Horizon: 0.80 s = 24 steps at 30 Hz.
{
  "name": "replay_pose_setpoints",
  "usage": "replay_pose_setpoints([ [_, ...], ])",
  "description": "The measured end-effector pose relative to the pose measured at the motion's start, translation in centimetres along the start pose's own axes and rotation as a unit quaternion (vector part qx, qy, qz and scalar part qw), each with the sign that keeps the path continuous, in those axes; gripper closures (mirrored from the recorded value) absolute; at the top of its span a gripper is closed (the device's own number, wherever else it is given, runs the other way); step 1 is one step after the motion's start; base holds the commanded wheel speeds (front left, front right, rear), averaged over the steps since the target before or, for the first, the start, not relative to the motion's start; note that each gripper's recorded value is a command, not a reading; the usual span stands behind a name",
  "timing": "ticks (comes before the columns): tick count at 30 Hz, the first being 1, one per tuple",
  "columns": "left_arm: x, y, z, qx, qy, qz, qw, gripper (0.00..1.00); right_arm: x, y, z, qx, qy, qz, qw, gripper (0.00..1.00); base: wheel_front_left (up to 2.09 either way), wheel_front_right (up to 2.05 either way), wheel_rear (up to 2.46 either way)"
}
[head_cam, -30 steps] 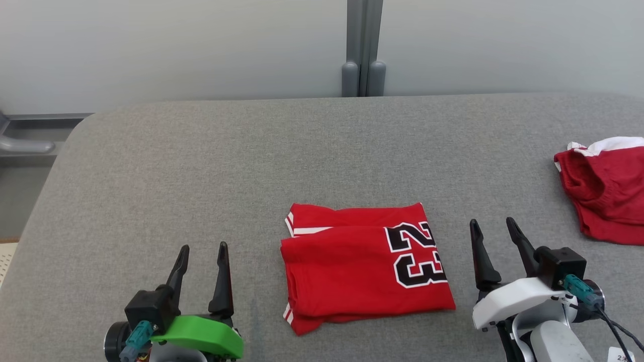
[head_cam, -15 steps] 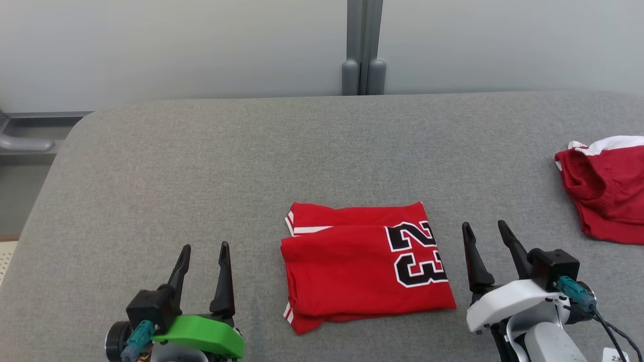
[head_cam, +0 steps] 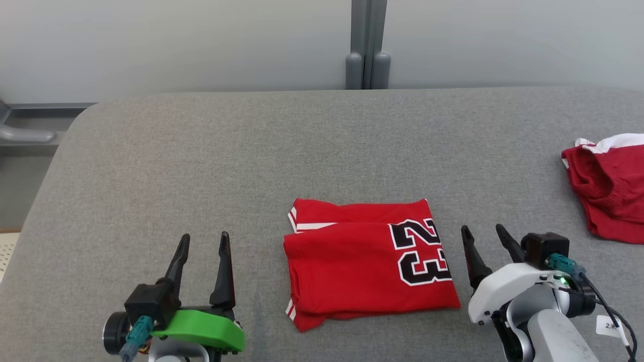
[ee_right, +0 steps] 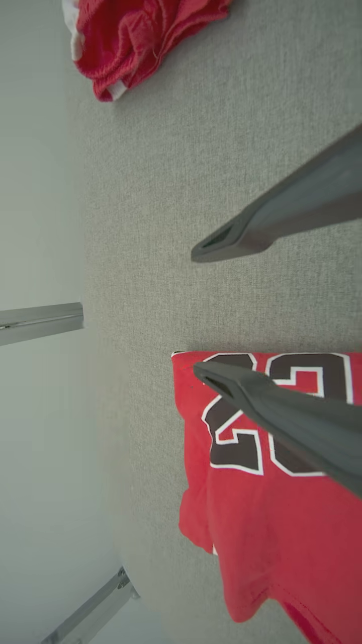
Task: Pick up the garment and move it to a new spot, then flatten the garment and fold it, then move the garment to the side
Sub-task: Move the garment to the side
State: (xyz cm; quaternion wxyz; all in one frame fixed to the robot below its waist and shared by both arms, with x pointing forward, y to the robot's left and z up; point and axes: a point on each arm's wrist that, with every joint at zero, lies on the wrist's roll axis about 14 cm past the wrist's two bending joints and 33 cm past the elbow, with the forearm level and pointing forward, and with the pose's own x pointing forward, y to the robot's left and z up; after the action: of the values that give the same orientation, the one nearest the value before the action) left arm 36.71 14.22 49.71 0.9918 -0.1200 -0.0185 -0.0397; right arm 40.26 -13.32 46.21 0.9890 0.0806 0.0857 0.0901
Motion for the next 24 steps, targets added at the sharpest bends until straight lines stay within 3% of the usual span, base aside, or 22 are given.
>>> replay_pose_setpoints([
  [9,-0.2,1.4,1.1,0.007,-0.016,0.022,1.000,0.00,1.8,2.2,-4.0,-0.007,0.114,0.044,0.992,0.00,0.00,0.00,0.00],
  [19,-1.3,4.0,0.6,0.011,-0.006,0.065,0.998,0.00,3.2,2.4,-8.4,-0.027,0.225,0.073,0.971,0.00,0.00,0.00,0.00],
  [20,-1.3,4.1,0.5,0.011,-0.005,0.068,0.998,0.00,3.4,2.4,-8.4,-0.028,0.226,0.075,0.971,0.18,0.00,0.00,0.00],
  [21,-1.4,4.3,0.4,0.011,-0.004,0.071,0.997,0.00,3.7,2.6,-8.5,-0.028,0.228,0.078,0.970,0.54,0.00,0.00,0.00],
  [23,-1.6,4.6,0.3,0.012,-0.001,0.076,0.997,0.00,4.0,2.9,-8.6,-0.026,0.228,0.084,0.970,0.75,0.00,0.00,0.00],
  [24,-1.6,4.7,0.1,0.012,0.001,0.078,0.997,0.00,4.2,3.0,-8.6,-0.026,0.225,0.086,0.970,0.94,0.00,0.00,0.00],
])
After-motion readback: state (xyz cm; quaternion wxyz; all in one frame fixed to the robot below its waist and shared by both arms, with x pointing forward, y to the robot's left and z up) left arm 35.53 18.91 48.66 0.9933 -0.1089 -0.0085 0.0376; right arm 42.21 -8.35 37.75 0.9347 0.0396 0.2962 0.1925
